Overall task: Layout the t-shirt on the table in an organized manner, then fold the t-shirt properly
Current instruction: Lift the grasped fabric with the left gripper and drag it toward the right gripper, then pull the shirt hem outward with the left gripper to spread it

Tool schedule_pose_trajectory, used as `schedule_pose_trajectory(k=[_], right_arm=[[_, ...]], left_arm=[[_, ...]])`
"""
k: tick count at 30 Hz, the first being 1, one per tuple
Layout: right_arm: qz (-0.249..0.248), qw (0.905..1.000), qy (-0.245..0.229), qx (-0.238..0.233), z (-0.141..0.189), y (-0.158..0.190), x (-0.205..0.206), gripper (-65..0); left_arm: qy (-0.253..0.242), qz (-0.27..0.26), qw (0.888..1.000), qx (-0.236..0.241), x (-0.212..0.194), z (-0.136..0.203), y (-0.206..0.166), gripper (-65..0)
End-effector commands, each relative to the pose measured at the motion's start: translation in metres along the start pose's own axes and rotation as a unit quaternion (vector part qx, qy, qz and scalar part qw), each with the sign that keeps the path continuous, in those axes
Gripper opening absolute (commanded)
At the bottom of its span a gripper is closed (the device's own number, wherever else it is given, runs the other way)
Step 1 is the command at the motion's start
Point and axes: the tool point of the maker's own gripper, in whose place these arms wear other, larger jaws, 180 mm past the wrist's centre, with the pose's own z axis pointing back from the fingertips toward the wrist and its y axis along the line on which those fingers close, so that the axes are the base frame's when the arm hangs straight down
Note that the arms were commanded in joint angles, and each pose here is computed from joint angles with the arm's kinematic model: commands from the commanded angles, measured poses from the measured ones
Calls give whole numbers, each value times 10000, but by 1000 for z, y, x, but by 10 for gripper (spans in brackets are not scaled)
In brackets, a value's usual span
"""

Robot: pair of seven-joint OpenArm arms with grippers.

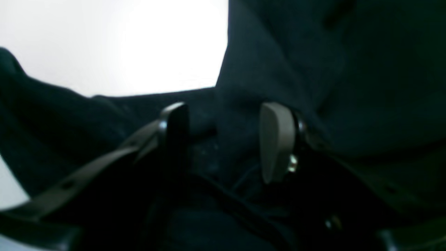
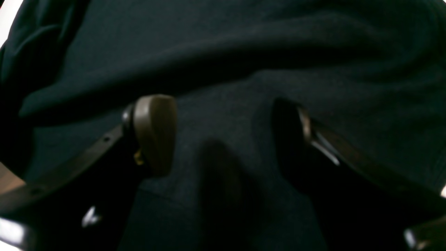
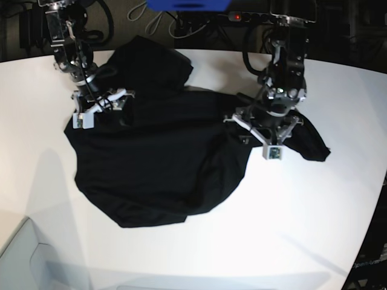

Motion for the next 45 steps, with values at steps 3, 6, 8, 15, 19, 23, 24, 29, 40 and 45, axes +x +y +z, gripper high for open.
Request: schedule_pose_trajectory(k=[3, 6, 8, 15, 19, 23, 24, 29, 40, 45], right_arm=[[38, 10000, -69, 40, -3, 0, 10, -216], [40, 10000, -69, 42, -3, 1, 11, -216], [40, 10000, -69, 42, -3, 1, 11, -216], [40, 10000, -69, 42, -3, 1, 11, -216], [37, 10000, -77, 30, -3, 0, 11, -216], [39, 10000, -73, 36, -3, 0, 11, -216], [39, 10000, -73, 36, -3, 0, 11, -216], [39, 10000, -62, 40, -3, 0, 10, -216], [32, 10000, -29, 39, -1, 1, 7, -216], [30, 10000, -14, 37, -1, 0, 6, -216]], left_arm=[[-53, 3, 10000, 24, 3, -4, 2, -330], [23, 19, 10000, 19, -3, -6, 1, -331], [19, 68, 10000, -17, -3, -6, -3, -359], [-196, 80, 9998, -51, 14, 0, -7, -650], [-330, 88, 9994, -37, 23, 2, -6, -650], [-846, 30, 9964, -33, 57, 19, -5, -650], [-1006, 46, 9949, 15, 70, 22, -1, -650], [-1642, 326, 9848, 467, 140, 20, 42, -650], [-1958, 598, 9758, 772, 265, -20, 90, -650], [-1880, 498, 9777, 793, 293, -46, 93, -644]])
